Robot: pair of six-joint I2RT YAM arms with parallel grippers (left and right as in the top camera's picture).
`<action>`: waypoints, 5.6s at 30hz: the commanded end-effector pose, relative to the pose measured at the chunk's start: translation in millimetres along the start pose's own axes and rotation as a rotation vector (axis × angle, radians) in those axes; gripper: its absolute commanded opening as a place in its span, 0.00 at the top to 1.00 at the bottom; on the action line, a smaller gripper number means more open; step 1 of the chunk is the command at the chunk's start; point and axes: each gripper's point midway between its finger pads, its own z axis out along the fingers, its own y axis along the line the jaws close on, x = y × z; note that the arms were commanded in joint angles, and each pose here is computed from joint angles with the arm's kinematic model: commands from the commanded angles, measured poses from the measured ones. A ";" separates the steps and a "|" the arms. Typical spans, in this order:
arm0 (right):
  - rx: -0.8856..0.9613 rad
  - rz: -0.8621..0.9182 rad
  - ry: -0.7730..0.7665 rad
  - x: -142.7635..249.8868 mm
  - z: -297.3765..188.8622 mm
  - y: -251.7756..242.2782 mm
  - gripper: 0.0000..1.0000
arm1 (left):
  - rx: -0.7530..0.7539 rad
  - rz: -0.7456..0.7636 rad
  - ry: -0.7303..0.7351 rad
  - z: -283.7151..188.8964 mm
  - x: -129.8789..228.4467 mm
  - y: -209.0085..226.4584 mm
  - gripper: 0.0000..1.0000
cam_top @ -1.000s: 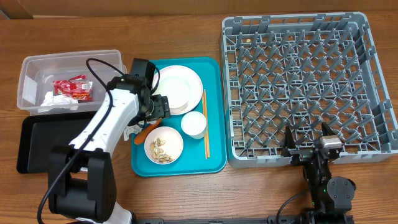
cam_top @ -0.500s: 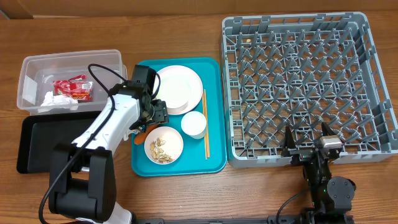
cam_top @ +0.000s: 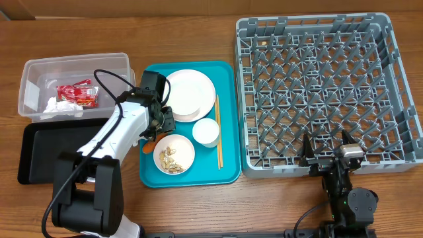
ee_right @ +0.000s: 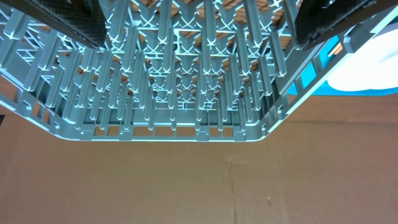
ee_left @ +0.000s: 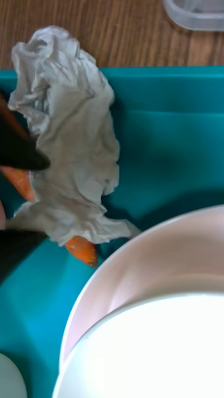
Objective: Sort waste into correct bins and load items into the dishwasher
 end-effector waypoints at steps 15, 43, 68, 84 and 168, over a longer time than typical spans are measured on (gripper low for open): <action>0.004 0.004 -0.005 1.7 0.0 -1.1 0.00 | -0.009 0.032 -0.019 -34.4 -23.4 -5.4 0.96; 0.004 0.004 -0.005 1.7 0.0 -1.1 0.00 | -0.036 -0.288 -0.258 -149.9 -122.2 77.9 0.96; 0.004 0.004 -0.005 1.7 0.0 -1.2 0.00 | 0.030 -0.458 -0.292 -139.0 -138.1 118.6 0.96; 0.004 0.004 -0.005 1.7 0.0 -1.2 0.00 | 0.043 -0.491 -0.130 -76.8 -133.3 107.4 0.91; 0.004 0.004 -0.005 1.7 0.0 -1.1 0.00 | -0.105 0.247 0.094 -199.9 85.4 -90.6 0.96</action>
